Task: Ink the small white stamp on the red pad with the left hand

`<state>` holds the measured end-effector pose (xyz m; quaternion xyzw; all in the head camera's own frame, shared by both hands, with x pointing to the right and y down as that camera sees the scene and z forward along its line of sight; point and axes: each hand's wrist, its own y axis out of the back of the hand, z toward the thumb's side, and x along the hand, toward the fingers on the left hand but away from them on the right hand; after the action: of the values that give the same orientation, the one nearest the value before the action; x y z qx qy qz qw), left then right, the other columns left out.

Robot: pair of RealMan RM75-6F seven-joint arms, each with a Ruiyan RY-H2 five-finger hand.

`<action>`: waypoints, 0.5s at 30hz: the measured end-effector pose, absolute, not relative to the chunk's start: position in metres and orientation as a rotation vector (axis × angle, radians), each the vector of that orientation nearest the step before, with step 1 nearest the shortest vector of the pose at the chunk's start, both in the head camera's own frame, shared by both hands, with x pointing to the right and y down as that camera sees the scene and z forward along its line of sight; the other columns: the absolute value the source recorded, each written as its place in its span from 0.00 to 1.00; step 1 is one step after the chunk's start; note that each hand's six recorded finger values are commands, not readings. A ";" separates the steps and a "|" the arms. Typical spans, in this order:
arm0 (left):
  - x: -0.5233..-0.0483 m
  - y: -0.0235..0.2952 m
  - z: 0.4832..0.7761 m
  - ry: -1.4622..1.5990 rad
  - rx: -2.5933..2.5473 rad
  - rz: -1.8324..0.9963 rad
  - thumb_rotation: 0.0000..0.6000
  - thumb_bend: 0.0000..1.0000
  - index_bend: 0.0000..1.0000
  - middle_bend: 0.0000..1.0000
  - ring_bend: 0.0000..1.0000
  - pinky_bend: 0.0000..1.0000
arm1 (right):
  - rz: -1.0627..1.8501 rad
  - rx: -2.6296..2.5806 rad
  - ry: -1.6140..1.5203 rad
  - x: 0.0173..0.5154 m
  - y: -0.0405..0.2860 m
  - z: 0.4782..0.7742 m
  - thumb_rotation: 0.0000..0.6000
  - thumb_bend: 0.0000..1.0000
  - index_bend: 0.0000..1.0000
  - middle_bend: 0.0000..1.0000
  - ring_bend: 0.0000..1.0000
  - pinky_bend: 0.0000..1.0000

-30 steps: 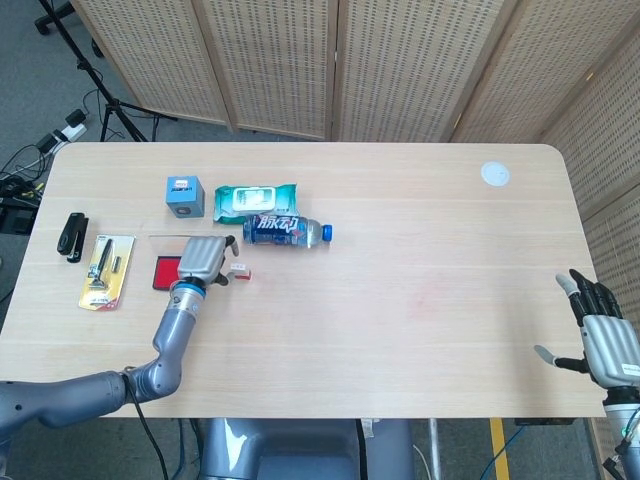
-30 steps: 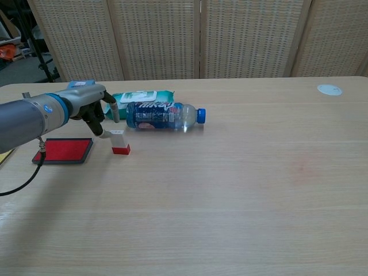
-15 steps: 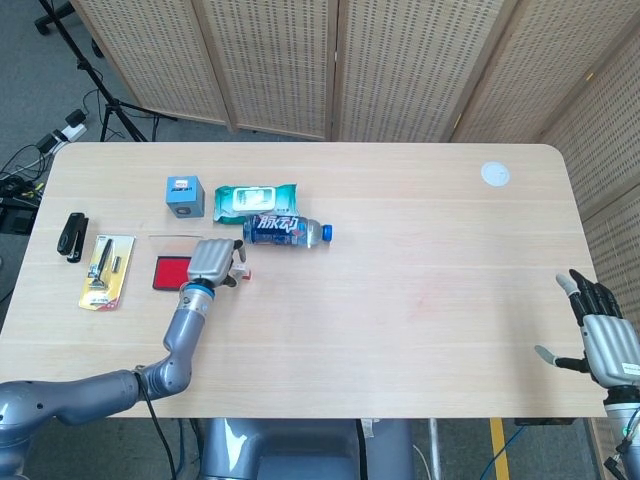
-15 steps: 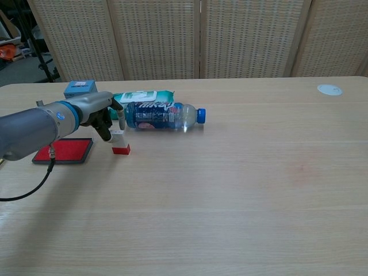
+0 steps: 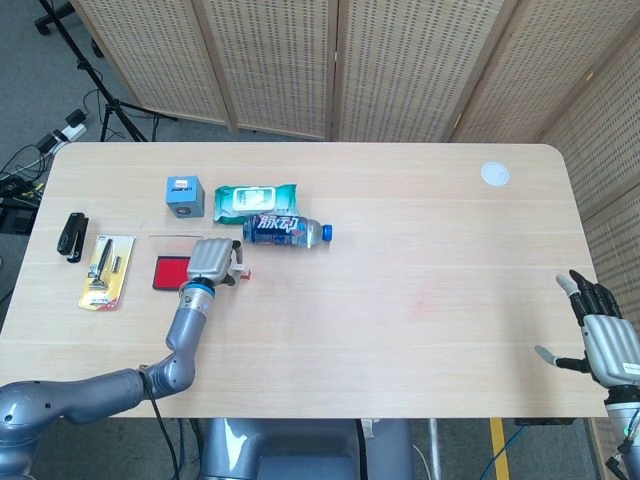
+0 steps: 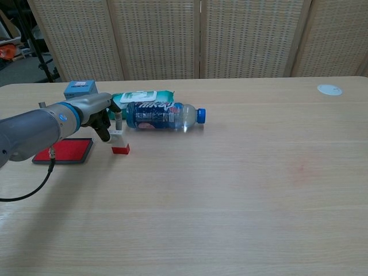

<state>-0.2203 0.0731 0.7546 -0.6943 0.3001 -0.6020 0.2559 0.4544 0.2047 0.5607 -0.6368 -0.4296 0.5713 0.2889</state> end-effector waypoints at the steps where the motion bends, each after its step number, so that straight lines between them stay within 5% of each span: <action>1: -0.220 0.073 0.754 0.814 -1.883 -1.634 1.00 0.33 0.60 1.00 1.00 0.96 | 1.526 -1.700 -1.147 0.454 0.205 0.561 1.00 0.00 0.00 0.00 0.00 0.00; 15: -0.222 0.068 0.734 0.800 -1.888 -1.608 1.00 0.41 0.62 1.00 1.00 0.96 | 1.527 -1.705 -1.148 0.455 0.205 0.560 1.00 0.00 0.00 0.00 0.00 0.00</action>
<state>-0.2224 0.0675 0.7344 -0.6987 0.2959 -0.5951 0.2649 0.4548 0.2051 0.5604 -0.6380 -0.4294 0.5712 0.2867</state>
